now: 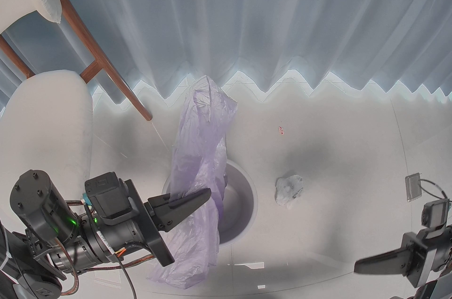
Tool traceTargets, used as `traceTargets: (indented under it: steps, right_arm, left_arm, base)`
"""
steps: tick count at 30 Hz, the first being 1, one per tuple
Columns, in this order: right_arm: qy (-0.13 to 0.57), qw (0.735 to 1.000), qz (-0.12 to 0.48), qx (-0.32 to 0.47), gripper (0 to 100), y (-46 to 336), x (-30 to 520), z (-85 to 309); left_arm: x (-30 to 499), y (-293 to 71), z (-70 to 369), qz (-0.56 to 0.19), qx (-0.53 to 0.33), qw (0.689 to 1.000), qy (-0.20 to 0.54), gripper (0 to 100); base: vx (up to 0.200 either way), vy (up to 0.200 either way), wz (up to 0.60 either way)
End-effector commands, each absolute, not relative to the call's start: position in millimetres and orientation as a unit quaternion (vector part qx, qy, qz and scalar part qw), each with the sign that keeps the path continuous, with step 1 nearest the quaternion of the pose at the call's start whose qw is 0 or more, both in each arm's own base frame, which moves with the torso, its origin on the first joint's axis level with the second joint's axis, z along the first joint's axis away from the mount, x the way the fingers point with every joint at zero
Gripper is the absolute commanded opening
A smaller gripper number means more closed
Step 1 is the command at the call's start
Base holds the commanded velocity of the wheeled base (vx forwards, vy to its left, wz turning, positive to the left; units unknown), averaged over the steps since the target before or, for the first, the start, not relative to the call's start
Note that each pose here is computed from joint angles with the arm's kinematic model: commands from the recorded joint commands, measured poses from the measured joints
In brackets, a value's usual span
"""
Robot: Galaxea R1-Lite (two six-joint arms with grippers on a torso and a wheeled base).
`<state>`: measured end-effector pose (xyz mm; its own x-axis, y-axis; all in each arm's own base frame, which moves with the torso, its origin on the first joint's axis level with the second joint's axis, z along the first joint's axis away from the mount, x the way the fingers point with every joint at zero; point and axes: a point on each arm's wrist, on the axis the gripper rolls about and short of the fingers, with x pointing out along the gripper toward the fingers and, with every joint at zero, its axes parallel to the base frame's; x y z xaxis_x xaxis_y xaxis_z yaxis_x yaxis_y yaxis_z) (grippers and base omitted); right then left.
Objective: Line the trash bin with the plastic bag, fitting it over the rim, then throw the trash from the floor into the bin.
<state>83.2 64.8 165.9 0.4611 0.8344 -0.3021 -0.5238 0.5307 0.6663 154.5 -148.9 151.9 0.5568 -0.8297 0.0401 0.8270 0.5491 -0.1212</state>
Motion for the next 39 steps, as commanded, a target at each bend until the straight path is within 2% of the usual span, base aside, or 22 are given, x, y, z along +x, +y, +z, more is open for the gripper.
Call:
traceTargets:
  steps: [1,2,3,4,5,6,8,17,21,24,31,36,39]
  right_arm:
    - [0.401,0.745,0.472,0.248,0,82.1,82.4,153.1]
    - [0.42,0.731,0.478,0.248,0,84.4,82.3,148.8]
    - [0.42,0.731,0.478,0.248,0,84.4,82.3,148.8]
    - [0.453,0.711,0.483,0.238,0,91.2,83.8,138.2]
    - [0.456,0.709,0.483,0.237,0,91.8,83.8,137.3]
    - [0.486,0.694,0.481,0.223,0,101.0,86.7,128.9]
    - [0.508,0.683,0.48,0.212,0,109.1,88.9,123.0]
    - [0.528,0.666,0.492,0.19,0,137.9,103.3,105.1]
    - [0.549,0.657,0.484,0.18,0,154.2,114.1,84.4]
    - [0.552,0.658,0.481,0.175,0,166.0,124.3,66.8]
    - [0.515,0.676,0.5,0.166,0,192.6,136.5,33.7]
    - [0.468,0.702,0.507,0.175,0,209.6,142.8,10.3]
    - [0.452,0.706,0.51,0.193,0,214.6,146.8,5.1]
  left_arm:
    - [155.0,-149.6,152.5,-0.468,-0.063,0.882,0.009,0]
    - [155.2,-149.8,152.3,-0.468,-0.063,0.882,0.009,0]
    - [155.2,-149.8,152.3,-0.468,-0.063,0.882,0.009,0]
    - [154.9,-150.4,152.0,-0.469,-0.063,0.881,0.01,0]
    - [154.9,-150.4,152.0,-0.469,-0.063,0.881,0.01,0]
    - [154.7,-150.6,151.4,-0.469,-0.063,0.881,0.011,0]
    - [154.3,-150.7,151.7,-0.47,-0.062,0.881,0.01,0]
    - [152.5,-151.3,152.3,-0.473,-0.063,0.879,0.009,0]
    - [151.5,-152.6,149.4,-0.476,-0.06,0.877,0.016,0]
    - [149.1,-155.8,146.4,-0.484,-0.057,0.873,0.022,0]
    - [148.8,-155.5,147.7,-0.484,-0.058,0.873,0.019,0]
    - [149.1,-155.8,146.4,-0.484,-0.057,0.873,0.022,0]
    - [149.1,-155.8,146.4,-0.484,-0.057,0.873,0.022,0]
  base:
    - [0.0,0.0,0.0]
    - [0.0,0.0,0.0]
    - [0.0,0.0,0.0]
    - [0.0,0.0,0.0]
    - [0.0,0.0,0.0]
    - [0.0,0.0,0.0]
    - [0.0,0.0,0.0]
    - [0.0,0.0,0.0]
    - [0.0,0.0,0.0]
    - [0.0,0.0,0.0]
    - [0.0,0.0,0.0]
    - [0.0,0.0,0.0]
    - [0.0,0.0,0.0]
